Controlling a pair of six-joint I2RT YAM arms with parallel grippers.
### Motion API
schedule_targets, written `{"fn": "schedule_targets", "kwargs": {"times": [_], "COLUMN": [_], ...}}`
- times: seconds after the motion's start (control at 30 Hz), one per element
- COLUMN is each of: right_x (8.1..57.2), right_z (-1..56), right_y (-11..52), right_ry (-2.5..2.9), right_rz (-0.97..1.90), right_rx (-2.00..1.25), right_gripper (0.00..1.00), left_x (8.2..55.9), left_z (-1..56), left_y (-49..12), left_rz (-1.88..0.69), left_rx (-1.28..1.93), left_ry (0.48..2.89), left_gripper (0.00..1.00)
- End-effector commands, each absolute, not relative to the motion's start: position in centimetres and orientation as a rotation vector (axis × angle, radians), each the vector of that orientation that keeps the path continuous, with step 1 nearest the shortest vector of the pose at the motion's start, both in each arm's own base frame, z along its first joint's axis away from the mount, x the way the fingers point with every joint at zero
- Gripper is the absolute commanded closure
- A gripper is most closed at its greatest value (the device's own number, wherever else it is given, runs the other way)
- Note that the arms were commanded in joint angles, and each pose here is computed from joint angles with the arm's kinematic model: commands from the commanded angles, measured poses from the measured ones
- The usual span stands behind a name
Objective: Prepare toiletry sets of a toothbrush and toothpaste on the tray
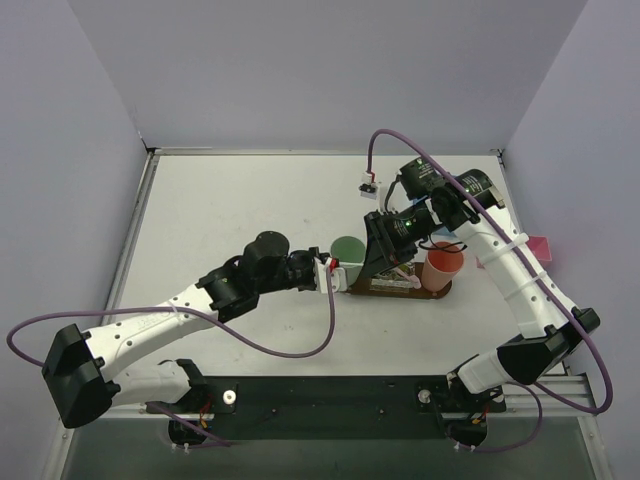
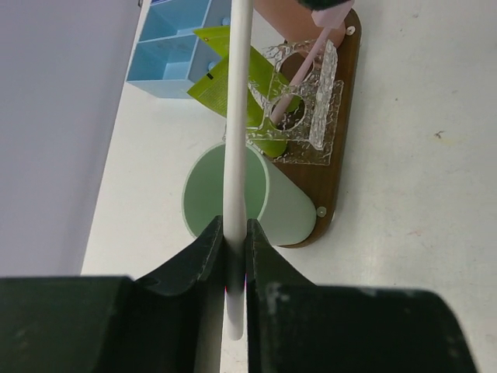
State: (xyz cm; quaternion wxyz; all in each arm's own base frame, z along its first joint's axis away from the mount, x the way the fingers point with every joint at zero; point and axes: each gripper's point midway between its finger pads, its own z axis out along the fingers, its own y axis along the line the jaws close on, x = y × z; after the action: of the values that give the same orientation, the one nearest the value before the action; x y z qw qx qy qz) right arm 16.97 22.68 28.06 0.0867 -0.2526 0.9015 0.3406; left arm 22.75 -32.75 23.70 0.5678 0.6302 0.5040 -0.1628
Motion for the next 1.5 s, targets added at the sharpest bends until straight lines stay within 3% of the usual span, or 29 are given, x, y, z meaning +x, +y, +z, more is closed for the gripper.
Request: {"fn": "schedule_targets", "kwargs": {"times": [0.0, 0.1, 0.17, 0.2, 0.3, 0.53, 0.77, 1.47], "right_x": [16.3, 17.2, 18.1, 18.4, 19.7, 19.8, 17.5, 14.4], "right_z": [29.8, 30.1, 30.7, 31.1, 32.5, 35.7, 33.9, 33.9], "right_y": [22.9, 22.5, 22.1, 22.0, 21.4, 21.6, 22.8, 25.4], "right_ry": [2.620, 2.577, 2.521, 2.498, 2.383, 2.061, 1.981, 1.854], "right_rz": [1.056, 0.996, 0.971, 0.966, 0.952, 0.947, 1.025, 1.068], "right_rx": [-0.772, -0.759, -0.729, -0.718, -0.689, -0.808, -1.010, -1.226], "right_gripper": [0.79, 0.64, 0.61, 0.51, 0.42, 0.39, 0.38, 0.42], "left_x": [21.7, 20.8, 19.9, 19.7, 18.6, 16.0, 14.5, 13.4], "left_z": [26.4, 26.1, 25.6, 25.6, 25.2, 25.1, 25.7, 26.4], "left_y": [-33.3, -33.3, -33.3, -33.3, -33.2, -33.0, -32.9, -32.7], "left_rz": [-0.512, -0.596, -0.664, -0.687, -0.791, -1.076, -1.270, -1.430], "left_rx": [1.367, 1.341, 1.336, 1.332, 1.339, 1.379, 1.436, 1.438], "left_ry": [1.203, 1.245, 1.262, 1.265, 1.276, 1.285, 1.269, 1.272], "left_gripper": [1.00, 1.00, 1.00, 1.00, 1.00, 1.00, 1.00, 1.00]}}
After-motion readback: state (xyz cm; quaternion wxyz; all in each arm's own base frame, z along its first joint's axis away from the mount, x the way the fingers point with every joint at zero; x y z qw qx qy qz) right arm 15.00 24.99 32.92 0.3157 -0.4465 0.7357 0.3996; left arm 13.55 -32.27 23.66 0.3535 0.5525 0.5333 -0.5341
